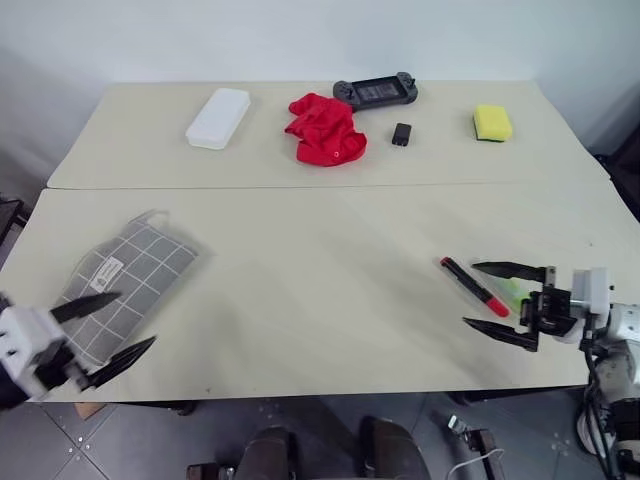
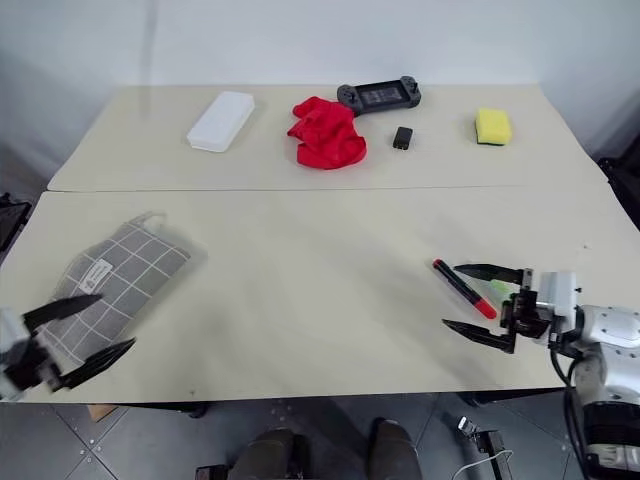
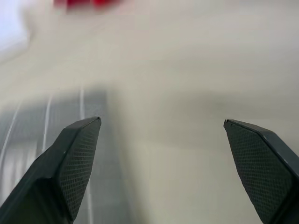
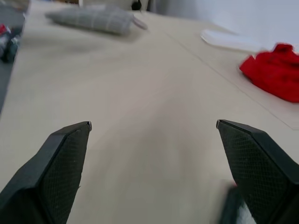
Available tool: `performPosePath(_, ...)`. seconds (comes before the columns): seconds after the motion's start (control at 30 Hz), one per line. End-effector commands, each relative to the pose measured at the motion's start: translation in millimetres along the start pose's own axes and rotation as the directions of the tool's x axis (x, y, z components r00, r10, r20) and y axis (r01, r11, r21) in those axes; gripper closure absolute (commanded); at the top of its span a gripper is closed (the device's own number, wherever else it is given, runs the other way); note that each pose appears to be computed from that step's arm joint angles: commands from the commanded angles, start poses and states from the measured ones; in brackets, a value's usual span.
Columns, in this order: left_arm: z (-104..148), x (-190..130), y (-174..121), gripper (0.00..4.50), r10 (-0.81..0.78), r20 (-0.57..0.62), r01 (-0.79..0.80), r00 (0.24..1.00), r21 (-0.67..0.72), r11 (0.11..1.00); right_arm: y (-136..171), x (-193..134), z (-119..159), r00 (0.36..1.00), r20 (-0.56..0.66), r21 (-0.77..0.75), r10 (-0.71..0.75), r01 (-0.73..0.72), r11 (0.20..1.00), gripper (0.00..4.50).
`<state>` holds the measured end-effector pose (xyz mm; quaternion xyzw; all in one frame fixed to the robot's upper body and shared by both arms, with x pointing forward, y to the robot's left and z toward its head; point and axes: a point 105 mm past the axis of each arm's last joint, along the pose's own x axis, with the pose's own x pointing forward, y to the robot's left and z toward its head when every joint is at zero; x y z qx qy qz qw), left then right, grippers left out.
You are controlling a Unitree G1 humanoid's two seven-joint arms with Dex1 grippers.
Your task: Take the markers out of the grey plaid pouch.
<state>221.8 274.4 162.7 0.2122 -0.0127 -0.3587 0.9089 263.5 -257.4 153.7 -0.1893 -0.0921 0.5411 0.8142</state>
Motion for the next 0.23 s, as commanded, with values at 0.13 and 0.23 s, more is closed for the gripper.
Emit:
performPosePath(0.13, -15.9, 27.4, -18.1, 0.02, -0.141, 0.011, 0.141, 0.99, -0.02, 0.99, 7.5, -1.3, 10.4, 0.997, 0.035, -0.046, 0.075, -0.073, 0.996, 0.0)
performPosePath(0.23, -18.1, 31.6, -17.9, 0.02, -0.144, 0.026, 0.145, 0.989, -0.036, 0.989, 17.1, 9.6, 6.7, 0.992, 0.049, -0.041, 0.119, -0.117, 0.992, 0.0)
